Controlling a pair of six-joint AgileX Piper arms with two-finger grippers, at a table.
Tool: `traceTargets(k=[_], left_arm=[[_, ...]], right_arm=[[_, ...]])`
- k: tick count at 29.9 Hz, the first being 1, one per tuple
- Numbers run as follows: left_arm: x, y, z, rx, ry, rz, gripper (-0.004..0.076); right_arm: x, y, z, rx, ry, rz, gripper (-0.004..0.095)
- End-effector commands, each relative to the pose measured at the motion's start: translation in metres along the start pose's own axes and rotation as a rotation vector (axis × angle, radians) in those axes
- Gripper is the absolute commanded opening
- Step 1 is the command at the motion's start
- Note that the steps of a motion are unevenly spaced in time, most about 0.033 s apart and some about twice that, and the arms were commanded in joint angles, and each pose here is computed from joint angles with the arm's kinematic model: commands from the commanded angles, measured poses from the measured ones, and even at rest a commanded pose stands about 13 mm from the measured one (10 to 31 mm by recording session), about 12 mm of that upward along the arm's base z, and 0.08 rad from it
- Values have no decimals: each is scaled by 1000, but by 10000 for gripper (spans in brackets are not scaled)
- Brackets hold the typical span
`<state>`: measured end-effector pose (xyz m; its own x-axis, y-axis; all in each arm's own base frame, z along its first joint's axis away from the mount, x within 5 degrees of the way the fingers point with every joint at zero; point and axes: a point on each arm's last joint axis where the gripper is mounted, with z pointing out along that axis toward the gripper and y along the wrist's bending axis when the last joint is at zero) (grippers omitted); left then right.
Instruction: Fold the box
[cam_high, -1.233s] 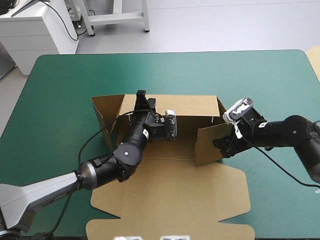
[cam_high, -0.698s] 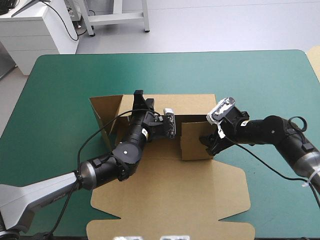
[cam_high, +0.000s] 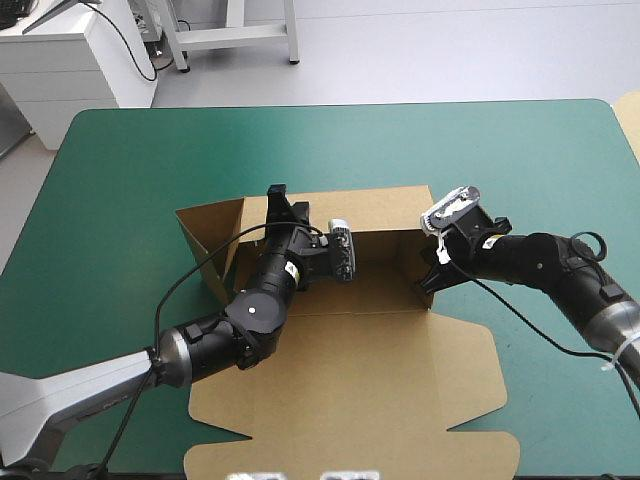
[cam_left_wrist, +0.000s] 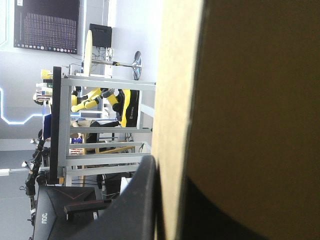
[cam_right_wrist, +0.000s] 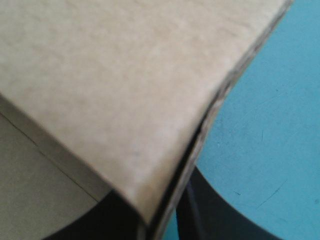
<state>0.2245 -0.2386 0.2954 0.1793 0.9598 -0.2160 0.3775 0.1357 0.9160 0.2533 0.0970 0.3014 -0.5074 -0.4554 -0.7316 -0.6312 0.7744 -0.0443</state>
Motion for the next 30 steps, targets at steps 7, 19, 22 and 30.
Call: traceTargets(k=[7,19,22,30], left_arm=[[-13,6,-10,32,-117,-63,155],[-25,7,-34,-22,-106,-60,605],[-37,5,-55,-34,-153,-53,605],[-68,6,-129,-75,-308,-59,588]], right_arm=[[-14,3,-11,-1,-86,23,-17],[-16,-7,-12,107,-120,133,-17],[-15,-10,-12,139,-114,141,-17],[-19,-26,-17,235,-150,180,-18]])
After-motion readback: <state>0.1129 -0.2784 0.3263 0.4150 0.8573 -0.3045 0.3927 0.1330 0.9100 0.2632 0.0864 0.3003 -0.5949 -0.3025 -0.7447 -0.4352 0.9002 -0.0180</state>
